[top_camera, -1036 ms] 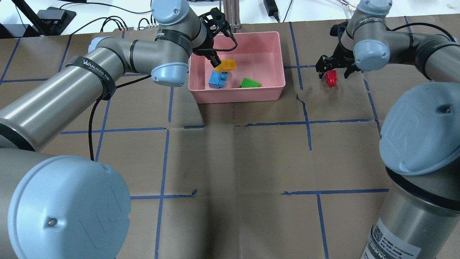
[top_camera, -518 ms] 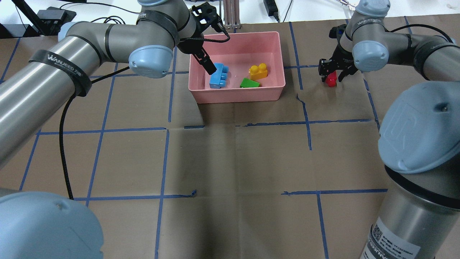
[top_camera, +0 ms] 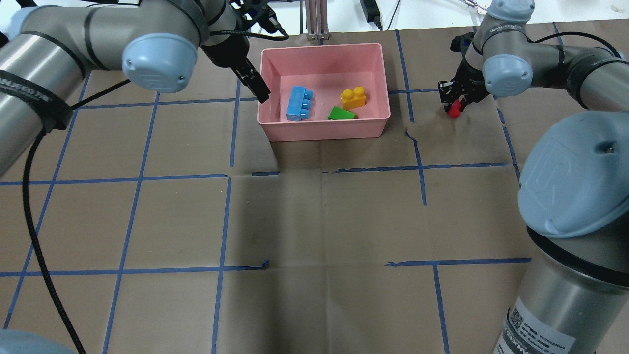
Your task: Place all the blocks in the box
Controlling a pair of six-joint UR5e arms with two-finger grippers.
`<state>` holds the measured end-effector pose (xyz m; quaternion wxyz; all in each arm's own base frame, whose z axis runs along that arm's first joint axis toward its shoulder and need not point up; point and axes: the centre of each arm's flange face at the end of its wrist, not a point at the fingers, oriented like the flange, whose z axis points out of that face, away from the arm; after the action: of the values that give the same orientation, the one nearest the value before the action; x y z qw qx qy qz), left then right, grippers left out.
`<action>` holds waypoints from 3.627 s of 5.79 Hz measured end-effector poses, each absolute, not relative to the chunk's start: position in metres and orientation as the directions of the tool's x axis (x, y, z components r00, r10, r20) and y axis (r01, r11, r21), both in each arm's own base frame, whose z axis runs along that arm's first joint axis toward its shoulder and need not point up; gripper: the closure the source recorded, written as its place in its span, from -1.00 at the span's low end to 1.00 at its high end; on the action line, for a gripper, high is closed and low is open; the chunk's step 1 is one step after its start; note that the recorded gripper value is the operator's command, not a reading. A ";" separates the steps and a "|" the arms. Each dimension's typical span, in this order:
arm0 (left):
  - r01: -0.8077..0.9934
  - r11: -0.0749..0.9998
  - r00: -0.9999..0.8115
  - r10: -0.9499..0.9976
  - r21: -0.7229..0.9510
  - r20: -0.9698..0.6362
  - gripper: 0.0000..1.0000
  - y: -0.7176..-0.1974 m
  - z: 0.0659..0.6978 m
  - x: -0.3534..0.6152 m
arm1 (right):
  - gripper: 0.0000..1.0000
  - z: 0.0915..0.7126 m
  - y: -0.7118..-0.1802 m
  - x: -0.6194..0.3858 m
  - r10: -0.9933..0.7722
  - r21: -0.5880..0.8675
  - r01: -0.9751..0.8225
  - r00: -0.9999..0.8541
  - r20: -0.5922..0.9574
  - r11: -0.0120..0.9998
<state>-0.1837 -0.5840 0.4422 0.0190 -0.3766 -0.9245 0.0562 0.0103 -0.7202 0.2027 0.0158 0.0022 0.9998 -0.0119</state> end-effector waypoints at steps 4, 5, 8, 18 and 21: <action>0.240 0.971 -0.970 0.240 -0.015 0.039 -0.97 -0.520 0.504 -0.133 | 0.27 0.389 -0.677 0.035 -0.014 -0.066 -0.012 -1.000 -0.024 0.998; 0.182 0.983 -0.983 0.182 0.003 0.040 -0.97 -0.513 0.509 -0.133 | 0.27 0.417 -0.662 0.066 -0.008 -0.080 -0.006 -1.000 -0.023 0.997; 0.155 0.988 -0.987 0.155 0.010 0.040 -0.98 -0.510 0.511 -0.133 | 0.27 0.415 -0.644 0.229 0.105 -0.086 0.110 -0.993 -0.057 0.990; 0.152 0.988 -0.988 0.152 0.005 0.038 -0.98 -0.510 0.514 -0.132 | -0.99 0.345 -0.680 0.300 0.050 -0.113 0.057 -0.997 -0.056 0.992; 0.153 0.988 -0.988 0.153 0.004 0.038 -0.98 -0.510 0.514 -0.132 | -0.99 0.413 -0.586 0.223 -0.024 -0.047 -0.023 -0.999 -0.024 0.999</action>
<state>-0.1320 -0.5097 0.5139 0.0186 -0.0766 -0.9969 -0.0036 0.2231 -0.5861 0.4133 0.0125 -0.0118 0.9996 -0.0235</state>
